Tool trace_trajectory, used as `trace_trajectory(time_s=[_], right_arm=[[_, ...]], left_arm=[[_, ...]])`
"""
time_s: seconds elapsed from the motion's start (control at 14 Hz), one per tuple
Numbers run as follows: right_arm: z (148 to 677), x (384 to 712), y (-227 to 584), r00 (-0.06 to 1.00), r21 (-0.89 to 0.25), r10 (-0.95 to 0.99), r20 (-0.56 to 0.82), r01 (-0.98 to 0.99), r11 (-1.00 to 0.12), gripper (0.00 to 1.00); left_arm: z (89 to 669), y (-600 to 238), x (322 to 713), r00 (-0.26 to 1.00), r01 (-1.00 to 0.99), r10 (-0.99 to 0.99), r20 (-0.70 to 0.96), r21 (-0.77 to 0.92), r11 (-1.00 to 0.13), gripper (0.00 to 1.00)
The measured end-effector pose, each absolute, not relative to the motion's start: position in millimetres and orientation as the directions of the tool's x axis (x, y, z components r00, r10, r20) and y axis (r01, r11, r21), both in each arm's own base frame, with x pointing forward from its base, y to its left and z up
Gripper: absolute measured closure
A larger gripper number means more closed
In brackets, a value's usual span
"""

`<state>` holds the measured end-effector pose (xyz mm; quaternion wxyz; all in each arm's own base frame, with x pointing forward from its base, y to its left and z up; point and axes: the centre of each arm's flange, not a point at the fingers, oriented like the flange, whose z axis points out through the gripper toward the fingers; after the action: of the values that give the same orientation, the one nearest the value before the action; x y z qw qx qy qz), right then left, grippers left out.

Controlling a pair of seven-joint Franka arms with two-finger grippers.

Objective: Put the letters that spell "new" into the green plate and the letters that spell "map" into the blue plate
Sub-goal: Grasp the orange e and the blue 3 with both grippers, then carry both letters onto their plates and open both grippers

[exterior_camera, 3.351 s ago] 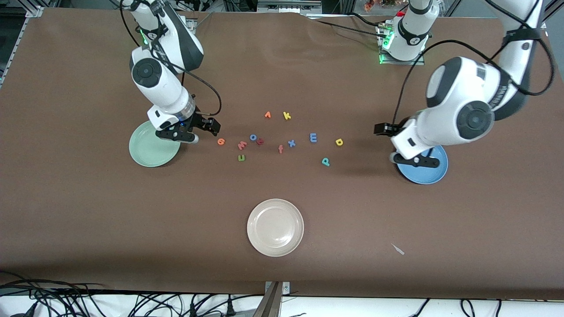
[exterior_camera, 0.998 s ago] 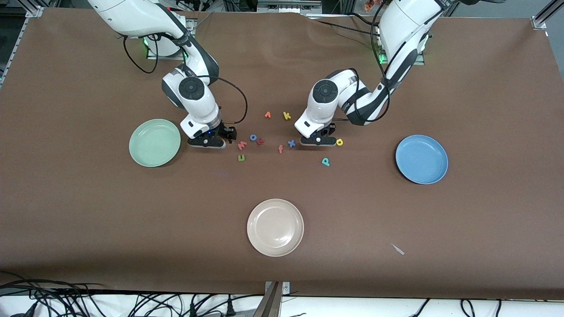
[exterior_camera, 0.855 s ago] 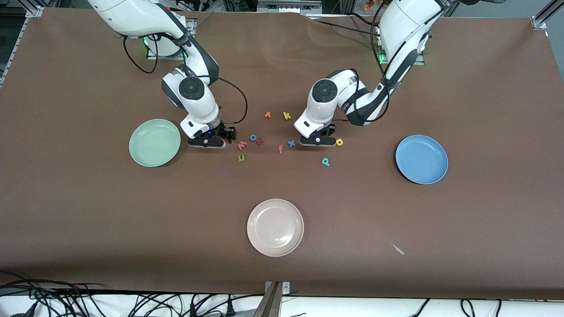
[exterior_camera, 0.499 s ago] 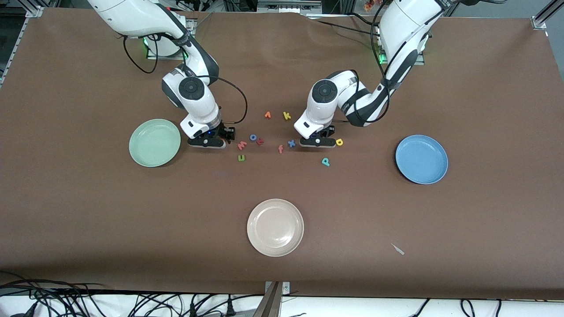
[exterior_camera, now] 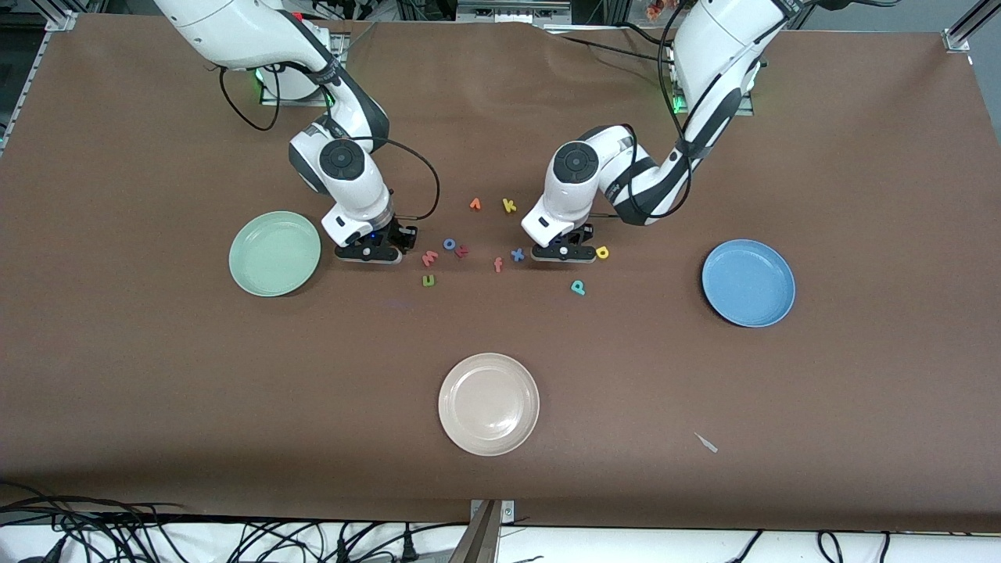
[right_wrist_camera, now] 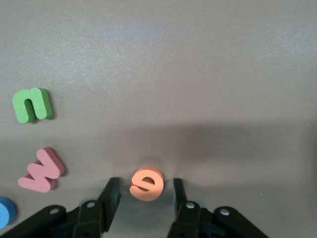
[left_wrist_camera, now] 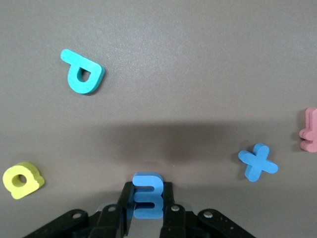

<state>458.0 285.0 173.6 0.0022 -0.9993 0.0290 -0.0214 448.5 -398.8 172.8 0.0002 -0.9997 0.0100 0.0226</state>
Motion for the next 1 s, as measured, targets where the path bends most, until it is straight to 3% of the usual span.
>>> trace_trajectory(time_s=[0.14,0.29,0.64,1.0], right_arm=[[175,459,285,0.998,-0.001,-0.046,0.051,-0.046,-0.999,0.65],[175,459,285,0.998,0.001,-0.041,0.053,-0.041,-0.999,0.70],[184,468,279,0.996,0.010,-0.042,0.074,-0.043,-0.999,0.71],[234,491,235,0.995,0.132,0.046,0.083,0.035,-0.991,0.71]], left_arm=[[174,-388,457,0.997,-0.028,-0.024,-0.077,-0.050,-0.998,0.73],[179,-367,476,0.990,-0.060,-0.045,-0.130,-0.113,-0.992,0.73],[206,-299,532,0.943,-0.205,-0.163,-0.290,-0.122,-0.971,0.73],[216,-199,574,0.865,-0.357,-0.318,-0.388,-0.032,-0.933,0.73]])
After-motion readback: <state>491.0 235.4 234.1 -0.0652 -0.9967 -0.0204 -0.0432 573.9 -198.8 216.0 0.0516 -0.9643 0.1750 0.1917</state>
